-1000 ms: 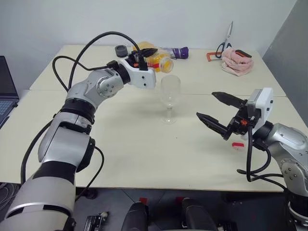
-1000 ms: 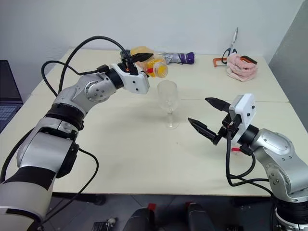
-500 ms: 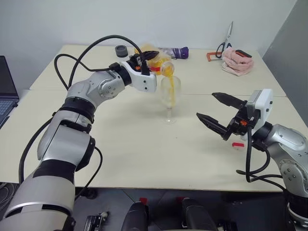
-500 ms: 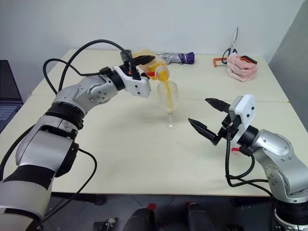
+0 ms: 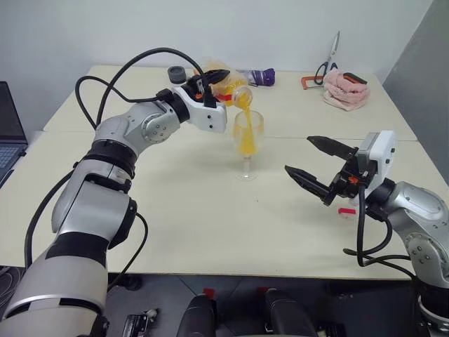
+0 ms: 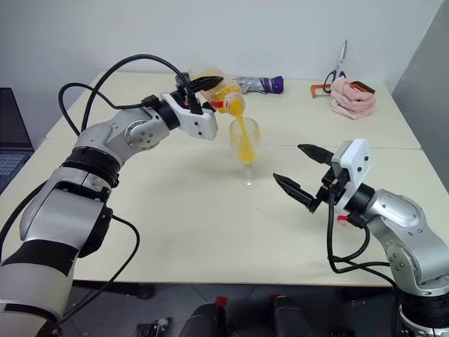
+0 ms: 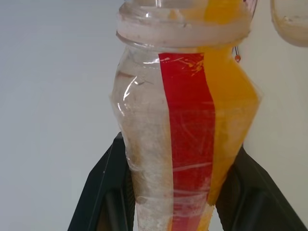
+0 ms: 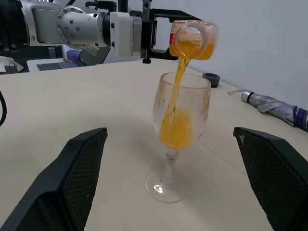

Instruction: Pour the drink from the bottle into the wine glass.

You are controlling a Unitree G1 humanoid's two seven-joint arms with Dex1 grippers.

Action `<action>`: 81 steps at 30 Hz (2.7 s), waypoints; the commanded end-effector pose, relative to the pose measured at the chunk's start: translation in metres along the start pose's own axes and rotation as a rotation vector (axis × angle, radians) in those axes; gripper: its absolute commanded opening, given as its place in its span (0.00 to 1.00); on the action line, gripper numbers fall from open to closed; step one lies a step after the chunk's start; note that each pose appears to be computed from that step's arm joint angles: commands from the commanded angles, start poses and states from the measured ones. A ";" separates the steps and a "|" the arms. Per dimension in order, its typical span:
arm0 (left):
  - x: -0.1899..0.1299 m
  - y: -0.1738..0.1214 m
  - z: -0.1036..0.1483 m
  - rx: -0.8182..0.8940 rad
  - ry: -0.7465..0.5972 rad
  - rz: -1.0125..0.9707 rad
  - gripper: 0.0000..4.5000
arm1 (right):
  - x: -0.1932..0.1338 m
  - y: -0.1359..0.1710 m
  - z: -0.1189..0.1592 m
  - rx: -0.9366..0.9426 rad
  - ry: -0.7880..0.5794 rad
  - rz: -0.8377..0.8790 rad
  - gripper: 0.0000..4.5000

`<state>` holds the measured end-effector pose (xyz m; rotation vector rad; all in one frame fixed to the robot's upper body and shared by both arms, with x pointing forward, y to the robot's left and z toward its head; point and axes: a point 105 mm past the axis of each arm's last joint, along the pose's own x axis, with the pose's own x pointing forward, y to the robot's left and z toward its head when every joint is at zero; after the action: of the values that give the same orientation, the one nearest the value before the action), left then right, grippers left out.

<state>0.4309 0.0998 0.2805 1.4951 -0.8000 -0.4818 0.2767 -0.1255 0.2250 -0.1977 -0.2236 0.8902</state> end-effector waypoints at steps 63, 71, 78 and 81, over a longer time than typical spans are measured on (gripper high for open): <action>0.003 0.028 -0.007 0.031 0.034 0.079 0.38 | 0.007 0.021 0.007 0.012 -0.064 0.027 1.00; 0.004 0.025 -0.012 -0.029 0.068 0.080 0.38 | 0.009 0.020 0.008 0.012 -0.070 0.023 1.00; 0.003 0.021 -0.018 -0.166 0.106 0.085 0.38 | 0.010 0.019 0.010 0.010 -0.078 0.023 1.00; 0.003 0.018 -0.018 -0.212 0.110 0.083 0.38 | 0.010 0.019 0.010 0.008 -0.079 0.024 1.00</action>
<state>0.4447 0.1102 0.2843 1.3342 -0.6621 -0.4393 0.2705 -0.1085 0.2193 -0.1391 -0.2358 0.9116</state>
